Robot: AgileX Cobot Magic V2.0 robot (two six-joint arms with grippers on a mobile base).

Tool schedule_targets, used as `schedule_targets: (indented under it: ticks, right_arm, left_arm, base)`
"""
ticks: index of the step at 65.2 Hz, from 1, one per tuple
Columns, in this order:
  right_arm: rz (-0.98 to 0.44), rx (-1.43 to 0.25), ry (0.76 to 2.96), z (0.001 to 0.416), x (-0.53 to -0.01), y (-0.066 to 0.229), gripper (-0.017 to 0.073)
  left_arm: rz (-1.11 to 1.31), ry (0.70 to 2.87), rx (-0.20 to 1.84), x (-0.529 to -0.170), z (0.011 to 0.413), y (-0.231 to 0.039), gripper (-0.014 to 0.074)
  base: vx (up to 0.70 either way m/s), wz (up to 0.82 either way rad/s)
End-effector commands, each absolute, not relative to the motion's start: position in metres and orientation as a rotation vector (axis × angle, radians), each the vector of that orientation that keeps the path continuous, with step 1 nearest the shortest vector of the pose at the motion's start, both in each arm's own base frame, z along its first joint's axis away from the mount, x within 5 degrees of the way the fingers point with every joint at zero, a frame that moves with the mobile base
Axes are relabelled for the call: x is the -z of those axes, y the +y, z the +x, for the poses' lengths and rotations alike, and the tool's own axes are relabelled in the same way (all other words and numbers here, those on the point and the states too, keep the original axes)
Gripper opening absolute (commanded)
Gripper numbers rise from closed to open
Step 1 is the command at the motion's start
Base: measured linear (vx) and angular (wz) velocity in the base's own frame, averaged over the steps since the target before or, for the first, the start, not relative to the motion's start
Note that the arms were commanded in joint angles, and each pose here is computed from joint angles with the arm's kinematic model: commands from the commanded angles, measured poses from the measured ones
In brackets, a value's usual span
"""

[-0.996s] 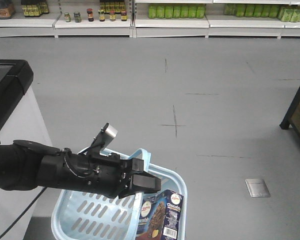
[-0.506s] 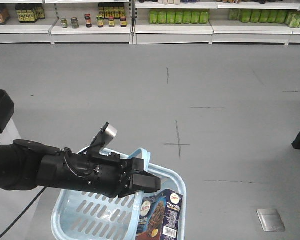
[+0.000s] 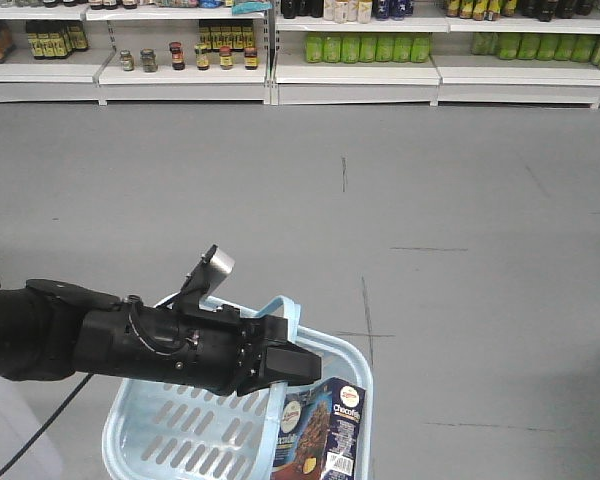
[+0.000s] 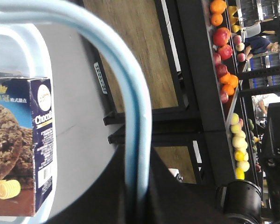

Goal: Left arm holds basket, right arm returns cookies
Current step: 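Drive forward toward the drink shelves holding the basket in the left gripper, then turn the base along the shelves while holding the basket with the left gripper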

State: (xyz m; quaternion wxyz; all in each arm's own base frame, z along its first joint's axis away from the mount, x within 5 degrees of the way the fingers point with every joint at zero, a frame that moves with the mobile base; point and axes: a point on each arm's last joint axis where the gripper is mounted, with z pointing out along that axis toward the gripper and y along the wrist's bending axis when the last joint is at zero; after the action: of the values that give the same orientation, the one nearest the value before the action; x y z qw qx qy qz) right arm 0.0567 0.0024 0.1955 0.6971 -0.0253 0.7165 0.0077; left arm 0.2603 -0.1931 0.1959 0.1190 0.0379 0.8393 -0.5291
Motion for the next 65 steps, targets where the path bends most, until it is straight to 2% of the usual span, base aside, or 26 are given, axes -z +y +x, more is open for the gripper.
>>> schedule_targets:
  ticks: [1, 65]
  right_arm:
    - [-0.065, -0.008, 1.512, 0.0561, -0.2024, 0.0026, -0.0008]
    - [-0.065, -0.008, 1.515, 0.0561, -0.2021, 0.0026, -0.0008]
  left_arm:
    - [0.098, 2.307, 1.673, -0.2267, 0.2606, -0.1955, -0.0007]
    - [0.099, 2.307, 1.674, -0.2267, 0.2606, -0.1955, -0.0007]
  base:
    - [0.39, 0.03]
    - [0.36, 0.01]
